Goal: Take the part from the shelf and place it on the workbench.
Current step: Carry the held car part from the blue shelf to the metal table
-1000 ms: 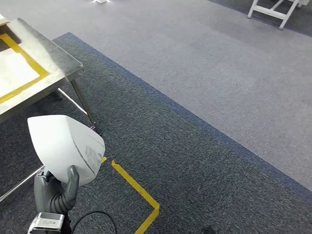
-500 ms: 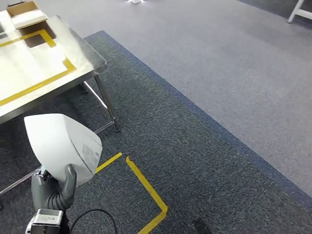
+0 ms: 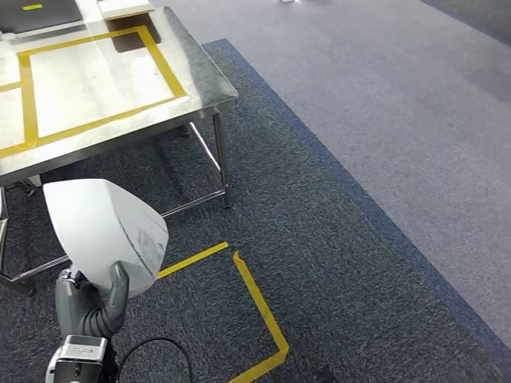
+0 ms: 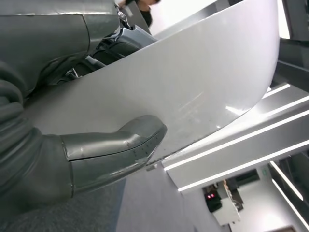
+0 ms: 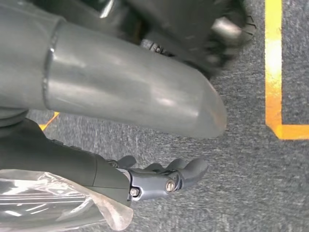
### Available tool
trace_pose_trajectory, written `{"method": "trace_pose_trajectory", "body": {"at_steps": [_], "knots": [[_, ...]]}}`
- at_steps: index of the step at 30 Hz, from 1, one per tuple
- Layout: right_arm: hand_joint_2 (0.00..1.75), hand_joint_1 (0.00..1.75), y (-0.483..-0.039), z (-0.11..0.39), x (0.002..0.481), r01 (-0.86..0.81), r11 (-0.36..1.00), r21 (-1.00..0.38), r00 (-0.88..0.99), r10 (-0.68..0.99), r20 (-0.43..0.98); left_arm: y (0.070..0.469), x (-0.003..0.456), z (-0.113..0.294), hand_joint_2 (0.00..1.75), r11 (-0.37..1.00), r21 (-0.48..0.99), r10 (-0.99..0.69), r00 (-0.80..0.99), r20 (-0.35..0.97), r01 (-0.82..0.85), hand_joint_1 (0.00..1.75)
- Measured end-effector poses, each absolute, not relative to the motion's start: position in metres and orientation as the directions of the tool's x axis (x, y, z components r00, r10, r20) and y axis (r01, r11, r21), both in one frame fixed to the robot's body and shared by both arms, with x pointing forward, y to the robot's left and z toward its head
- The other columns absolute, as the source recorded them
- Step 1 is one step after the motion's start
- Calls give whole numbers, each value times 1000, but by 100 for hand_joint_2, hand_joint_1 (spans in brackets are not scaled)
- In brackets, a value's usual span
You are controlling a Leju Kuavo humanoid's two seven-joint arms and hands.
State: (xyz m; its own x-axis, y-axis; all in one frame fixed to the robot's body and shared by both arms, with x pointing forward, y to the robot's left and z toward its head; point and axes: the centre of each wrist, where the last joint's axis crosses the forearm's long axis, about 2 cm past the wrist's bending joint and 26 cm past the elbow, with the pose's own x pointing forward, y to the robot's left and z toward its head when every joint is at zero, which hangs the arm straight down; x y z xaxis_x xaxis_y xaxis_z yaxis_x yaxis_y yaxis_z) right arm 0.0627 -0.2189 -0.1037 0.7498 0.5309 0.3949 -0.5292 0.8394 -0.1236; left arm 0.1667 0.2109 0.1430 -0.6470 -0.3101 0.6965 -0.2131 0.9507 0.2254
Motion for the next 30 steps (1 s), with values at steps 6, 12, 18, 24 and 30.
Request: {"method": "trace_pose_trajectory", "body": {"at_steps": [6, 12, 18, 24, 30], "knots": [[0, 0, -220, -105, 54, -532, 838, -121, 754, 534, 381, 210, 166, 139, 175, 951, 225, -311, -636, 706, -215, 175], [0, 0, -221, -106, 51, -539, 834, -121, 752, 541, 378, 209, 165, 138, 175, 955, 205, -296, -639, 710, -215, 175], [0, 0, -223, -106, 51, -543, 831, -122, 751, 545, 373, 209, 166, 137, 175, 956, 202, -293, -640, 711, -213, 175], [0, 0, -223, -105, 56, -546, 826, -141, 742, 555, 376, 210, 166, 136, 175, 953, 199, -302, -635, 711, -230, 175], [0, 0, -223, -101, 79, -554, 813, -180, 722, 577, 382, 217, 158, 131, 175, 944, 174, -315, -601, 735, -282, 175]]}}
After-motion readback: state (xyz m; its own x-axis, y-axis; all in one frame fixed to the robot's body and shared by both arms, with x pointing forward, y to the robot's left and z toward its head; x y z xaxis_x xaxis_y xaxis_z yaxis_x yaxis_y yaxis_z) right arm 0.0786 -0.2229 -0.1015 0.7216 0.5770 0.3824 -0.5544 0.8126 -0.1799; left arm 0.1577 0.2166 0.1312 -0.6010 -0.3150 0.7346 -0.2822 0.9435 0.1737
